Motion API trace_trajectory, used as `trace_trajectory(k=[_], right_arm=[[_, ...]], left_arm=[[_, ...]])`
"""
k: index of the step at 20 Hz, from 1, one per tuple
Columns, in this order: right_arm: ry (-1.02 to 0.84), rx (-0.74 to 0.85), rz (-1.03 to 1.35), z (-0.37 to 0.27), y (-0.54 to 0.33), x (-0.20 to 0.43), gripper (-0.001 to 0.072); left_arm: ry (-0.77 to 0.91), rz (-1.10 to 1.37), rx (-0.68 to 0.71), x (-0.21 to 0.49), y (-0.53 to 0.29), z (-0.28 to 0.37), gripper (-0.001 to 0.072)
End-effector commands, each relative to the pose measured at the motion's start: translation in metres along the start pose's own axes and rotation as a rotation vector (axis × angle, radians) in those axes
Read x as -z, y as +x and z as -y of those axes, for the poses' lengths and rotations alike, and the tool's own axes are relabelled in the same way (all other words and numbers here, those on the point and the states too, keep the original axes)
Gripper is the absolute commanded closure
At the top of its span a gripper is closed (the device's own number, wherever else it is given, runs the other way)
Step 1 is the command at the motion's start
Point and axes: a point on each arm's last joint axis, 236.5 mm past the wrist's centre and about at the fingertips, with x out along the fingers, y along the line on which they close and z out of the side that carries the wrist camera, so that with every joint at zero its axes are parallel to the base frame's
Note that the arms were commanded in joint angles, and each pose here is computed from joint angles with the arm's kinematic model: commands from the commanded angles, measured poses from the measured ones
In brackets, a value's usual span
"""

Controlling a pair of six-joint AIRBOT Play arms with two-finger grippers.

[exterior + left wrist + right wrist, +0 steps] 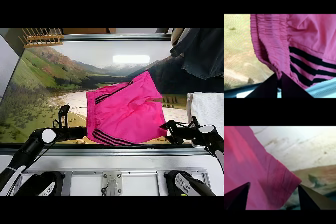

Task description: Fold the clothes and pants, and hang the long-sleeved shirts on hangers.

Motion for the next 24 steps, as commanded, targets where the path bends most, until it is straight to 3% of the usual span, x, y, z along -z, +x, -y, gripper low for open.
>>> trace_trajectory(k=[1, 2, 3, 4, 6, 9, 13, 18, 21, 24], right_arm=[[-0.015, -0.017, 0.032, 0.002, 0.008, -0.008, 0.0071], [-0.046, -0.018, 0.034, 0.001, 0.007, -0.009, 0.0194], [-0.088, -0.021, 0.035, -0.001, 0.006, -0.008, 0.0422], [-0.143, -0.029, 0.04, -0.005, 0.002, -0.009, 0.0588], [-0.295, -0.067, 0.069, -0.03, -0.017, -0.016, 0.0707], [-0.53, -0.132, 0.218, -0.103, -0.09, -0.043, 0.0707], [-0.825, -0.302, 0.569, -0.229, -0.258, -0.038, 0.0707], [-1.045, -0.462, 0.936, -0.292, -0.419, 0.044, 0.0707], [-1.102, -0.503, 1.037, -0.295, -0.458, 0.082, 0.0707], [-1.12, -0.56, 1.051, -0.298, -0.471, 0.103, 0.0708]], left_arm=[[0.003, -0.009, 0.0, 0.002, 0.0, 0.0, 0.0697], [0.003, -0.014, -0.001, 0.004, 0.0, 0.0, 0.0697], [0.006, -0.014, -0.005, 0.003, 0.0, -0.001, 0.0697], [0.0, -0.013, -0.007, 0.002, -0.002, -0.003, 0.0697], [-0.028, -0.002, -0.005, -0.013, -0.015, -0.004, 0.0698], [-0.017, 0.228, 0.043, -0.087, -0.088, 0.02, 0.0698], [0.105, 0.696, 0.168, -0.154, -0.272, 0.098, 0.0698], [0.201, 1.049, 0.371, -0.102, -0.442, 0.174, 0.0698], [0.177, 1.102, 0.472, -0.07, -0.478, 0.188, 0.0698], [0.142, 1.068, 0.487, -0.062, -0.474, 0.187, 0.0698]])
